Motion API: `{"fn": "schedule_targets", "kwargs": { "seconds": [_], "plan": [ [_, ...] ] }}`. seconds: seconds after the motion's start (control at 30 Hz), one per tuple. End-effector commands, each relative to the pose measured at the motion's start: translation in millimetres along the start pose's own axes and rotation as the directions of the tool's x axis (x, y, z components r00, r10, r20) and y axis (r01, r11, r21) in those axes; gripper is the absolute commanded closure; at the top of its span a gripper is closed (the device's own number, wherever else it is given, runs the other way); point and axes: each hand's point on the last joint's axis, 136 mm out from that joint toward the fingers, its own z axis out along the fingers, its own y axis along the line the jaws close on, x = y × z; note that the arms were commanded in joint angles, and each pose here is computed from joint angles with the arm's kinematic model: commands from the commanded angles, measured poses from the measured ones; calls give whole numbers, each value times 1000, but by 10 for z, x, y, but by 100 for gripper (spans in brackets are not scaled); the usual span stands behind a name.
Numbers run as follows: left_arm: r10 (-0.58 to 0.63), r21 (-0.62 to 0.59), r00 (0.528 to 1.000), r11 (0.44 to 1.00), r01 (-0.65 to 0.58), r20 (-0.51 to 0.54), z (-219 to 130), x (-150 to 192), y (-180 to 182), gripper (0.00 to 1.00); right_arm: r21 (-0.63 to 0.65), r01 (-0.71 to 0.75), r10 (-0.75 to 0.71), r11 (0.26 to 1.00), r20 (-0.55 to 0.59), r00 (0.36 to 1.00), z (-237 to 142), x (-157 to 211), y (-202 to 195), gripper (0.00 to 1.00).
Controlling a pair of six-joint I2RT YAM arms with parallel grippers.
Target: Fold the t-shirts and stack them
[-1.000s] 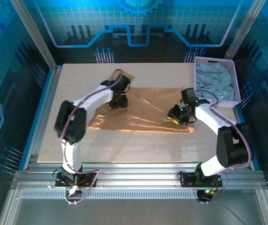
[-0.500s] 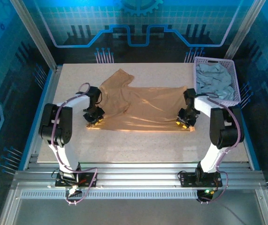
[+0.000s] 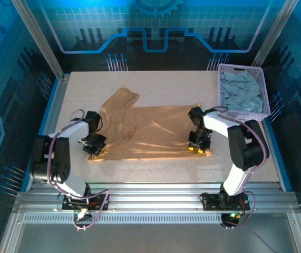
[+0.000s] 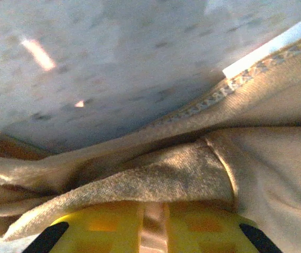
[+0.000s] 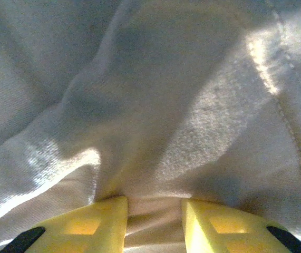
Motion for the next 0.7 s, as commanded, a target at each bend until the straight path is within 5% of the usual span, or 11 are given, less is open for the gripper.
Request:
{"fn": "schedule_targets", "kwargs": {
  "seconds": [0.0, 0.2, 0.33, 0.47, 0.67],
  "plan": [
    [-88, -97, 995, 992, 85, -36, 46, 154, 388, 80, 66, -31, 37, 997, -100, 994, 93, 363, -215, 64],
    [-68, -92, 998, 993, 68, 4, -92, 84, 370, 81, 41, -42, 46, 998, -95, 994, -34, 413, -221, 63],
    [-22, -1, 992, 1000, 22, 126, -498, -150, 88, 75, 13, -47, 46, 999, 39, 998, -417, 140, -136, 56],
    [83, 169, 971, 978, -122, 222, -990, -437, -743, 68, -78, -7, 28, 997, 273, 962, -940, -418, 125, 51],
    [294, 292, 907, 878, -381, 301, -1164, -724, -2201, 60, -137, 66, -5, 988, 403, 915, -1124, -1246, 522, 51]
  ]
}}
